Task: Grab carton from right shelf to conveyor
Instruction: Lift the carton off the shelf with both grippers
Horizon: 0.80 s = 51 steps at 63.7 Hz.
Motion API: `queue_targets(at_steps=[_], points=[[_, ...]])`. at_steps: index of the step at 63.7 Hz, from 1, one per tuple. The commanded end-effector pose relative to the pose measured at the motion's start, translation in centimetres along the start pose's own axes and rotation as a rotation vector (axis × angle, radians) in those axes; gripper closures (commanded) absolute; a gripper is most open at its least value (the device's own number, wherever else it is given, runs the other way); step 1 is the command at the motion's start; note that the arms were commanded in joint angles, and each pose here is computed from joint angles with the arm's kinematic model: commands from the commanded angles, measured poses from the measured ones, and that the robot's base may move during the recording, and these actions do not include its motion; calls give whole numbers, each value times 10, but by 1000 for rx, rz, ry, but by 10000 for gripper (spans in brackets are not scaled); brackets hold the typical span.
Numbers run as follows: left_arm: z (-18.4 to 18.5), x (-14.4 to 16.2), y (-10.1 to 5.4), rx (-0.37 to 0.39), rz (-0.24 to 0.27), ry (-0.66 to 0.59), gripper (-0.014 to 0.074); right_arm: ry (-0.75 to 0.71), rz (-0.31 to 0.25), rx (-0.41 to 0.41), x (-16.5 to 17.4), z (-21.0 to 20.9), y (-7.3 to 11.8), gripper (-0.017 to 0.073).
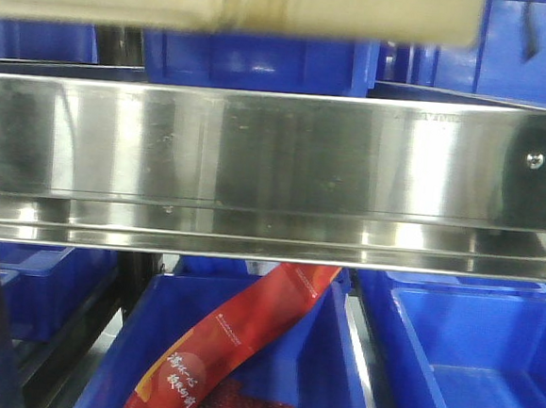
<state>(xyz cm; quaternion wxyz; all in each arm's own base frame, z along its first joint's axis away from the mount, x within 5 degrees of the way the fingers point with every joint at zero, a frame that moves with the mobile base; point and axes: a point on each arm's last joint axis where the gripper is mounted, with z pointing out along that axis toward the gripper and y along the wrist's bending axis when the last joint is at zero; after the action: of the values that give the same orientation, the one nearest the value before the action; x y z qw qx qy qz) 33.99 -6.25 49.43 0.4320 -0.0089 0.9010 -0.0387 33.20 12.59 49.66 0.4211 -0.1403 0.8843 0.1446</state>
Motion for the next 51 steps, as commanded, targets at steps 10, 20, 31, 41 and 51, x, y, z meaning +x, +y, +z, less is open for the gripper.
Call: queue_targets(at_steps=[10, 20, 31, 41, 51], points=[[-57, 6, -15, 10, 41, -117, 603, -108, -68, -13, 11, -72, 15, 627], [-77, 27, -27, 59, 68, -94, 603, -51, -92, -43, 39, -86, 25, 627], [-86, 60, -36, 106, 123, -24, 603, 27, -118, -77, 73, -93, 33, 627], [-82, 91, -32, 94, 142, 59, 603, 81, -120, -80, 97, -92, 32, 627], [-80, 97, -31, 89, 137, 76, 603, 105, -118, -77, 102, -86, 31, 627]])
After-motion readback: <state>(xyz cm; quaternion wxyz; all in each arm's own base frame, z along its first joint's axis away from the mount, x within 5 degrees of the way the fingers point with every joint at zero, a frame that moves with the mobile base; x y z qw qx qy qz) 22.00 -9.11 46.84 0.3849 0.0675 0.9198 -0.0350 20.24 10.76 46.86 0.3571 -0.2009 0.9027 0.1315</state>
